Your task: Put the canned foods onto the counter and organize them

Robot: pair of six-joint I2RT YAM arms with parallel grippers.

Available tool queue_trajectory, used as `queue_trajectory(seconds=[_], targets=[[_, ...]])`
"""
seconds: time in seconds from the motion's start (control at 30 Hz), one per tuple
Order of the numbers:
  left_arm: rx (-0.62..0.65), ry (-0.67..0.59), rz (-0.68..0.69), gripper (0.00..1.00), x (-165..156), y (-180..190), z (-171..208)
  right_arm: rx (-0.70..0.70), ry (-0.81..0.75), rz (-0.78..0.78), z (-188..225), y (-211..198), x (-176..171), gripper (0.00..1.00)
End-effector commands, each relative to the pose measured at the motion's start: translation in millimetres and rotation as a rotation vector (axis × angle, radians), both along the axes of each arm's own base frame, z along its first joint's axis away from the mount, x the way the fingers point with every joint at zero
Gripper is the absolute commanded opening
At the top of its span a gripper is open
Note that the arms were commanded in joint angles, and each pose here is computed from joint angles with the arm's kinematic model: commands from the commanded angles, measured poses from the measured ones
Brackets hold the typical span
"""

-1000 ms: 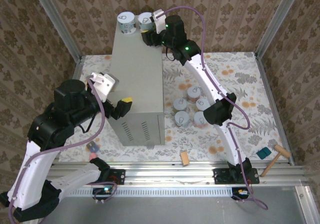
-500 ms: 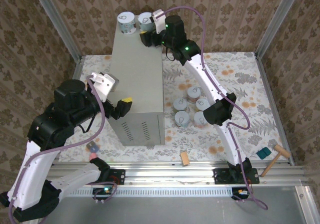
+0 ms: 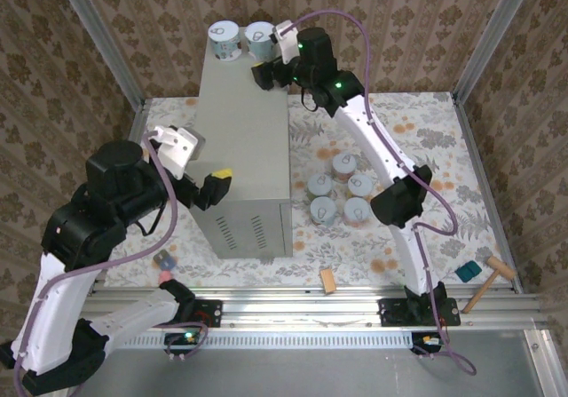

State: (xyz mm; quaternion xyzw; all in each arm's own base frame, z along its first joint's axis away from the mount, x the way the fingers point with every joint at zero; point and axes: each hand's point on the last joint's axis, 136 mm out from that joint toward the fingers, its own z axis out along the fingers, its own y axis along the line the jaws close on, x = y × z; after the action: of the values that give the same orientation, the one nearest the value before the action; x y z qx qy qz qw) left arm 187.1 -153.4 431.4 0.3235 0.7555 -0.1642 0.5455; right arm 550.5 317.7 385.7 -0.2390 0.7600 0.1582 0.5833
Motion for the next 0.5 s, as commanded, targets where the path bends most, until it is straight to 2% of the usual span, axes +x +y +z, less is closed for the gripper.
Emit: queue_trajectory(seconds=[0.0,0.3,0.47], targets=[[-0.038,-0.007,0.007,1.0,-1,1,12,0.015,-0.069,-0.003,41,-16,-22,1.0],[-0.039,-0.003,0.0,1.0,7,-7,16,-0.005,-0.07,-0.061,46,-60,-80,1.0],[-0.062,-0.005,-0.024,1.0,13,-18,21,-0.04,-0.004,-0.143,27,-101,-127,1.0]])
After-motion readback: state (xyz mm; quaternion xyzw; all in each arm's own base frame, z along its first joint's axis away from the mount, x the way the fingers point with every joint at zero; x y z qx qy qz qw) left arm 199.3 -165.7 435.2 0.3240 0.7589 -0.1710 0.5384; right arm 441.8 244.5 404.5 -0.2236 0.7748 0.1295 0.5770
